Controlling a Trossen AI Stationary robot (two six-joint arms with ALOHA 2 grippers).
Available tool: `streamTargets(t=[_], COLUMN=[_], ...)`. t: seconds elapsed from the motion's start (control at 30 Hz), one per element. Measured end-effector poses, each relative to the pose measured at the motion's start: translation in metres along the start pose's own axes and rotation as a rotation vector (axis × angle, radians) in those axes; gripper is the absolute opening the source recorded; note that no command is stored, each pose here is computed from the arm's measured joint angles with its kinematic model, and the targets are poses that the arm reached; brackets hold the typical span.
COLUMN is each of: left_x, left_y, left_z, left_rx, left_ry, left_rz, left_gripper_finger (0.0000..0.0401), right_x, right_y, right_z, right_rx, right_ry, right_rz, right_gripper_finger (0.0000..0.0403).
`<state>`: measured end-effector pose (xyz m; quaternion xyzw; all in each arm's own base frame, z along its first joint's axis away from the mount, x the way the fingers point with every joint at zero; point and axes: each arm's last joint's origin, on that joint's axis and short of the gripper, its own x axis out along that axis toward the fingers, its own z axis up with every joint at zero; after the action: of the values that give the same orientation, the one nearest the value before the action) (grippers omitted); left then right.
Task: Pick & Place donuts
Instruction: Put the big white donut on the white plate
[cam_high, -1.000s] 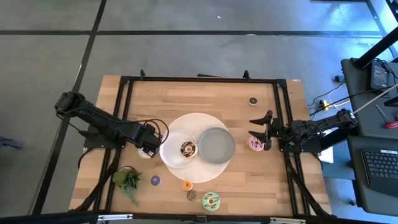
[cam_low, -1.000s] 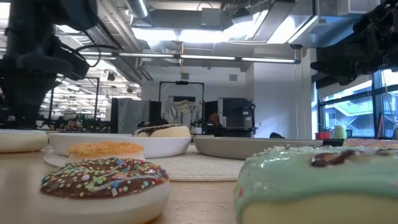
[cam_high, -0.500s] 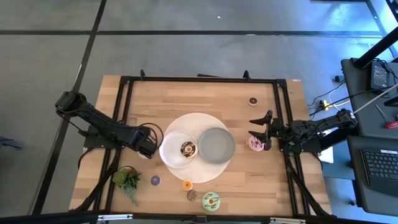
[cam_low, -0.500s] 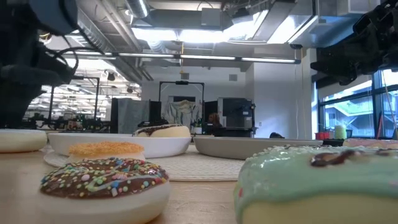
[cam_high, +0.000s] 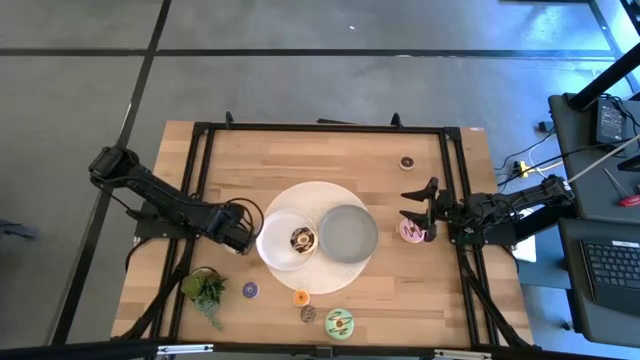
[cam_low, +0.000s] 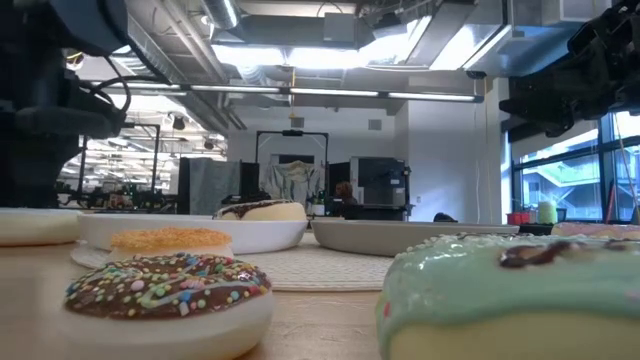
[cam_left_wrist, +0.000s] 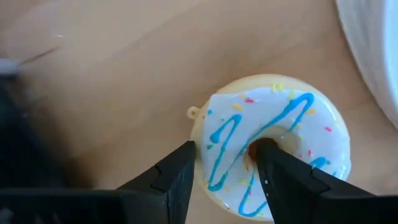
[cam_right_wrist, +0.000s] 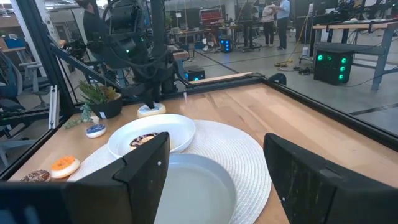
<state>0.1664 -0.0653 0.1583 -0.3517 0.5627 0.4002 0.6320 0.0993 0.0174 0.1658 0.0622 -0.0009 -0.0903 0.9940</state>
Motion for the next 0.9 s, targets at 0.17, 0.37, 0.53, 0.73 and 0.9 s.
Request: streamTargets(t=[0.17,0.37,0.53,0.73,0.9], left_x=[0.000,0.007,0.014,0.013,0.013], left_y=[-0.004,-0.004,-0.003,-0.002,-0.002], left_z=[0.000,0.000,-0.002,-0.002,-0.001], left_rx=[0.036,0.011,0.009,0.011,0.018], left_ry=[-0.027,-0.041,-0.004,-0.002,0.002], left_rz=[-0.036,-0.029,-0.022,-0.027,-0.028], left_gripper_finger=[0.0162,0.0157,0.0155,0.0124,0.0082], right_x=[0.000,0.000,0.000,0.000,0.000], right_y=[0.000,0.000,0.000,0.000,0.000], right_z=[0.000,0.000,0.000,0.000,0.000], right_rx=[-0.001,-0.001,-0.002,-0.002,-0.002], right_ry=[0.000,0.000,0.000,0.000,0.000], right_rz=[0.000,0.000,0.000,0.000,0.000], right_gripper_finger=[0.0261,0.0261,0.0261,0.0261,0.0261])
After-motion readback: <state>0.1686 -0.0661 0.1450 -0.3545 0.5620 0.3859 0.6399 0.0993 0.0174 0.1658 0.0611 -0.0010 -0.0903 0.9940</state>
